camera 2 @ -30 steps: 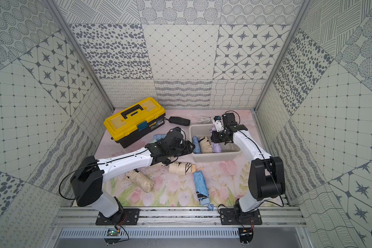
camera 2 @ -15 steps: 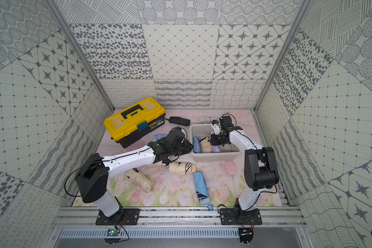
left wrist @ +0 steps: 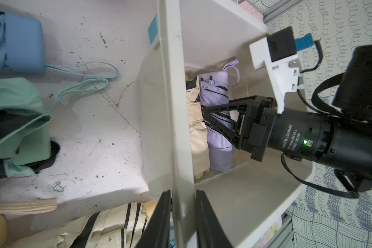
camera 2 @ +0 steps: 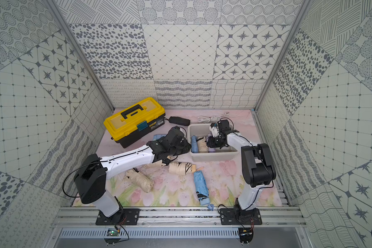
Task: Put the umbrella into the storage box
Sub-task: Place the umbrella in the storage box, then pick up the umbrella from the center of the board.
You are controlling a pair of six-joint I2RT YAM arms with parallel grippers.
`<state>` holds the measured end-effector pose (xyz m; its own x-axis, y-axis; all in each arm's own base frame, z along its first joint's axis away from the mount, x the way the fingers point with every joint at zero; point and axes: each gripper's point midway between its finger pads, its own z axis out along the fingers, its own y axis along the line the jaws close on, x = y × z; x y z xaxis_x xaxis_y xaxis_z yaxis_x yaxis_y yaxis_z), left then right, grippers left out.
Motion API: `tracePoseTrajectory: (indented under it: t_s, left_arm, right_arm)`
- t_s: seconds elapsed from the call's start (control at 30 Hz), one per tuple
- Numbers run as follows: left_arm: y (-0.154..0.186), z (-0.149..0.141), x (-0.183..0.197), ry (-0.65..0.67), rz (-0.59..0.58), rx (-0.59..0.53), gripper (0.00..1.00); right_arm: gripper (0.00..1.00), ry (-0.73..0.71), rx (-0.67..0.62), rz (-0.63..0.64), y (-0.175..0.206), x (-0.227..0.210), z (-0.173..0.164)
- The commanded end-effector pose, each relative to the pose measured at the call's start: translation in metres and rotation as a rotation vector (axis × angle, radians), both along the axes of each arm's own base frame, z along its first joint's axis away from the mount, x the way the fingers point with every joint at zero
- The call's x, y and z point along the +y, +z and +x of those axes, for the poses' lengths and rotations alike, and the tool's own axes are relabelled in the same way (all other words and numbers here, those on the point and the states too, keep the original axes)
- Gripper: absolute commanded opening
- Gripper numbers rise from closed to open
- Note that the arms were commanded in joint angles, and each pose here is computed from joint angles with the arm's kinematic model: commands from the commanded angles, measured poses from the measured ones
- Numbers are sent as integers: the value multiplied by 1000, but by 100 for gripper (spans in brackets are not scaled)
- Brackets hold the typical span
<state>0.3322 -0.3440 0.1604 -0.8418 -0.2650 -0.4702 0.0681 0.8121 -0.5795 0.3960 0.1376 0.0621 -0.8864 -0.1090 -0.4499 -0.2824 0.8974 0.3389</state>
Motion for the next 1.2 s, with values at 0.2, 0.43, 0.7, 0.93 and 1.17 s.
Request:
tracePoseTrajectory:
  t_s: [0.2, 0.43, 0.7, 0.93, 1.17]
  left_arm:
    - [13, -5, 9, -15, 26, -30, 25]
    - [24, -8, 21, 1, 41, -64, 40]
    - [36, -19, 58, 90, 81, -96, 50]
    - [18, -45, 131, 307, 184, -6, 54]
    - [-10, -95, 221, 561, 316, 200, 63]
  right_arm:
    - [63, -52, -33, 43, 4, 9, 10]
    - [78, -69, -165, -53, 46, -12, 10]
    - [81, 36, -321, 30, 112, 0, -12]
    - [80, 82, -346, 171, 147, 16, -58]
    - [80, 119, -310, 229, 149, 53, -115]
